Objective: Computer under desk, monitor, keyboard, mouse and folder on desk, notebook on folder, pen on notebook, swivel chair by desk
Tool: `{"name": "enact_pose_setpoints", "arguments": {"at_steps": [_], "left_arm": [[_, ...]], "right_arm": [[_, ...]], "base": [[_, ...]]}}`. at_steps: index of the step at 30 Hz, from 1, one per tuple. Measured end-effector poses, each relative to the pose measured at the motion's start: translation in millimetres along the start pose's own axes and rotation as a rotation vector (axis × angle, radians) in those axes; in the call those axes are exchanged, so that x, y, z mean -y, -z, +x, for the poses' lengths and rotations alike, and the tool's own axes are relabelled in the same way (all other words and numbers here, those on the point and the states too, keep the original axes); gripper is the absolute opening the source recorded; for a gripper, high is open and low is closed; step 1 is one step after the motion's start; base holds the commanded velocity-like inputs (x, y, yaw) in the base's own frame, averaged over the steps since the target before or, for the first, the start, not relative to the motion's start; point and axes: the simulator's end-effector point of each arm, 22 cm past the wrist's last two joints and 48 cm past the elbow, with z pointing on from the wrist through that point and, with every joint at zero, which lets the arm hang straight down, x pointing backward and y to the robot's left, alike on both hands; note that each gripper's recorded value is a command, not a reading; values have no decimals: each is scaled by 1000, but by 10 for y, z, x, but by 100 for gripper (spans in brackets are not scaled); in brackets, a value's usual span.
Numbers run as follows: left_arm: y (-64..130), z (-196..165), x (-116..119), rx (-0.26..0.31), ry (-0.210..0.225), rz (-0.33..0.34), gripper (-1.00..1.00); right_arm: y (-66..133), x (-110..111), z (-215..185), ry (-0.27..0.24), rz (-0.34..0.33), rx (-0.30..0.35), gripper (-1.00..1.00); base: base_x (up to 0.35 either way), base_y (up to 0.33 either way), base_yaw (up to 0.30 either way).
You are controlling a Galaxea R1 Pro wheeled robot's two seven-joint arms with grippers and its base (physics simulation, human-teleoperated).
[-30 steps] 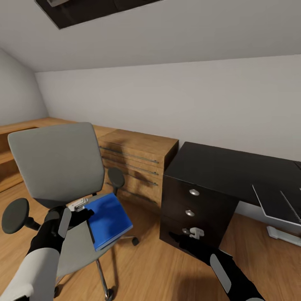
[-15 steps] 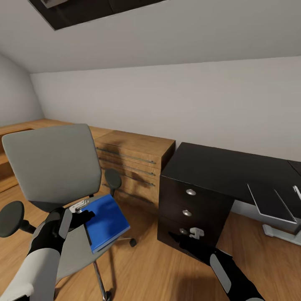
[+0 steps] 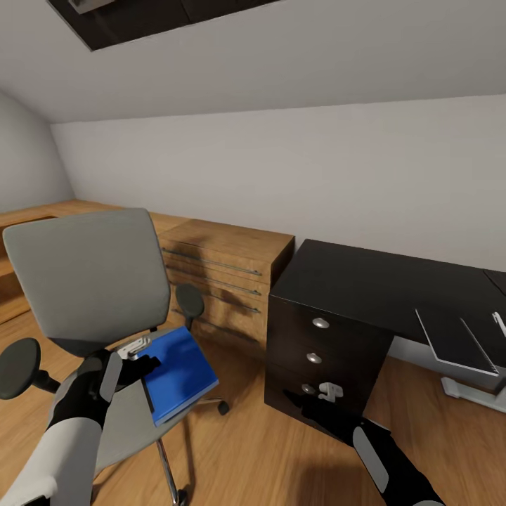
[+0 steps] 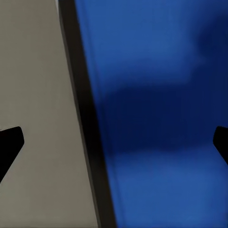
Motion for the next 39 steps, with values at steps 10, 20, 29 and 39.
{"name": "enact_pose_setpoints", "arguments": {"at_steps": [10,20,29,39], "left_arm": [[-59,106,-13,-25,2,-2,100],[-99,185,-15,-45,3,-1,100],[-152,305,-18,-75,4,-1,100],[-181,374,-24,-92,7,-1,100]], "right_arm": [[0,0,0,0,0,0,100],[0,-1,1,0,0,0,100],[-1,-4,3,1,-1,-1,100],[-5,-10,10,0,-2,-2,100]], "base": [[0,0,-1],[0,0,-2],[0,0,-46],[0,0,-18]]}}
